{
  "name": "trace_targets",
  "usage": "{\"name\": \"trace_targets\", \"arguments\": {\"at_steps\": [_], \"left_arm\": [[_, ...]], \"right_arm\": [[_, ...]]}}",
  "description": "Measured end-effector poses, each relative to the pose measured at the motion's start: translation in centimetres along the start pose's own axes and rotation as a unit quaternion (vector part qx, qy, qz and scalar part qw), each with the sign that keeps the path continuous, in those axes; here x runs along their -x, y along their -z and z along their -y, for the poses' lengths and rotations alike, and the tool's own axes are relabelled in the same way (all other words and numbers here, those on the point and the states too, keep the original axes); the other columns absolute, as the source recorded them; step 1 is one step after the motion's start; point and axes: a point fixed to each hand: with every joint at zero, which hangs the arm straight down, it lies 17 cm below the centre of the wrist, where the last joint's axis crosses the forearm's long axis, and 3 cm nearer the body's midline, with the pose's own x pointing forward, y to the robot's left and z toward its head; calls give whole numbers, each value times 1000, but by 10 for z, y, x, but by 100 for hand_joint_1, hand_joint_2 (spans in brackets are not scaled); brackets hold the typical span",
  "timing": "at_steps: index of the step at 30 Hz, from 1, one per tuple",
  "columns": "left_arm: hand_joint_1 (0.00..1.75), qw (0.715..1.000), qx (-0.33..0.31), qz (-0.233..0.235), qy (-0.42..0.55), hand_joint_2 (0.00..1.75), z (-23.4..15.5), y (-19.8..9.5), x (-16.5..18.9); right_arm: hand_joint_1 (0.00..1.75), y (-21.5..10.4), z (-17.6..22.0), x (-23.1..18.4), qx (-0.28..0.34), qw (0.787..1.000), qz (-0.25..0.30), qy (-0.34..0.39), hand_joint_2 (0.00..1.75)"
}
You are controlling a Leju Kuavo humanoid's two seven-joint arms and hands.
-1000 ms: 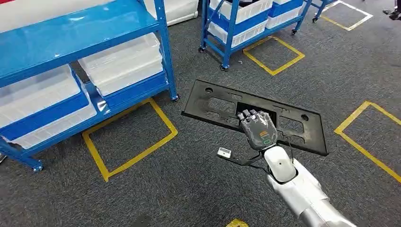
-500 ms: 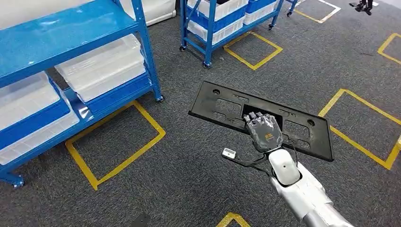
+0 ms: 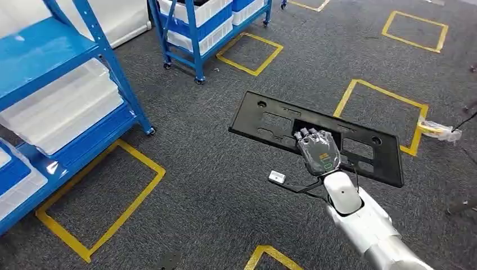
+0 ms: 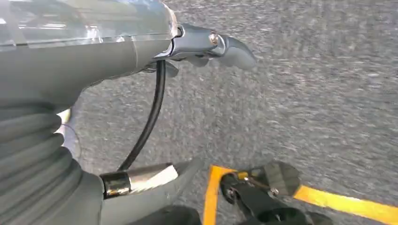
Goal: Take the parts from the cabinet and place them on the table.
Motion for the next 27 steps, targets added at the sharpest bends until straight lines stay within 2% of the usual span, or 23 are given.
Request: {"name": "trace_targets", "arguments": {"at_steps": [10, 20, 27], "left_arm": [[0, 1000, -3, 7, -14, 175, 1, 0, -7], [0, 1000, 7, 5, -3, 175, 10, -2, -9], [0, 1000, 6, 13, 0, 175, 8, -1, -14]], "right_arm": [[175, -5, -16, 2, -31, 999, 20, -16, 175], [175, -9, -24, 19, -47, 998, 18, -33, 175], [175, -11, -27, 16, -52, 998, 22, -34, 175]]}}
